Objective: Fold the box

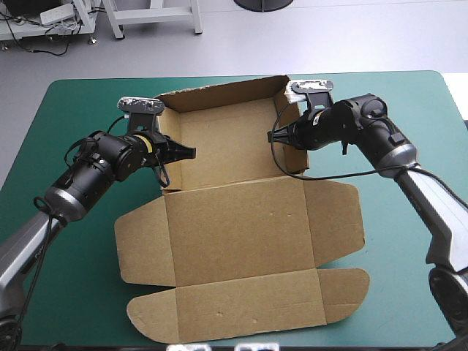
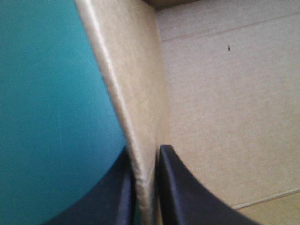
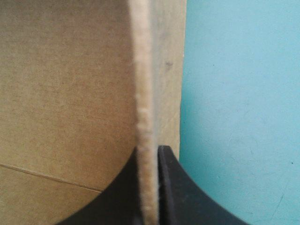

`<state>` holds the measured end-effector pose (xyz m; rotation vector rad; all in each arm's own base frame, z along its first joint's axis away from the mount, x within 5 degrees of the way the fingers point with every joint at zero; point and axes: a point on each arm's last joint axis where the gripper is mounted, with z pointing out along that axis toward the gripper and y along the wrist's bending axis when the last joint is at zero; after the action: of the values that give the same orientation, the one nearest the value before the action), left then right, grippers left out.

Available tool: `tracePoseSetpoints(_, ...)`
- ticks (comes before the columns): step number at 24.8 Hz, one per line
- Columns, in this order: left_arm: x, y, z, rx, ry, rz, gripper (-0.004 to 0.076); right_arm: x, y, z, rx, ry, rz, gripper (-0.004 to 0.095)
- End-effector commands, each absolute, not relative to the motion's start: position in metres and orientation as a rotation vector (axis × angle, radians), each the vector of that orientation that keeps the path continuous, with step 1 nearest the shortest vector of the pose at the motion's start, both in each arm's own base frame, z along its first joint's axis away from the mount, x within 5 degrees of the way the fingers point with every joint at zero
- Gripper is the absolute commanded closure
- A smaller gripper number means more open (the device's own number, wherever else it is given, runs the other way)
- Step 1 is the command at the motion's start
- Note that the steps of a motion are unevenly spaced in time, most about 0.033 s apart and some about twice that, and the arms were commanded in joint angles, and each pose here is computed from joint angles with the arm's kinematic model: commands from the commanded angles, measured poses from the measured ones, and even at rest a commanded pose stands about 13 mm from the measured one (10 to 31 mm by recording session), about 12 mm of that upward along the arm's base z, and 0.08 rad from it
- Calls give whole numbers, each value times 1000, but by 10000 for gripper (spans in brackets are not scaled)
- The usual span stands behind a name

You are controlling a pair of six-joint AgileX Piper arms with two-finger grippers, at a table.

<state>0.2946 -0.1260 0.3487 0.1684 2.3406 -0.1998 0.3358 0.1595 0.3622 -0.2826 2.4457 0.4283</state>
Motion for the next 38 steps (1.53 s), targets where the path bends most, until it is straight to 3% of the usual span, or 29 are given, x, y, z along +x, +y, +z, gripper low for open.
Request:
tracePoseSetpoints(1,291,-132,370,158,2239,-281,727,323,166,395,-263,2324,585,933)
tracePoseSetpoints(5,288,-131,365,239,2293,-241,727,318,163,389,-320,2406,529,932)
tracePoseSetpoints(8,289,-131,349,318,2421,-163,727,318,164,369,-375,2553,495,933)
tracePoseSetpoints(13,299,-139,329,531,2666,-56,727,324,162,326,-477,2832,333,933)
tracePoseSetpoints(19,319,-153,316,596,2731,-82,727,325,163,321,-457,2851,314,932)
tracePoseSetpoints(23,325,-161,304,576,2755,-168,727,325,166,312,-430,2867,151,932)
tracePoseSetpoints(38,327,-154,302,558,2766,-52,729,334,167,293,-411,2910,81,931)
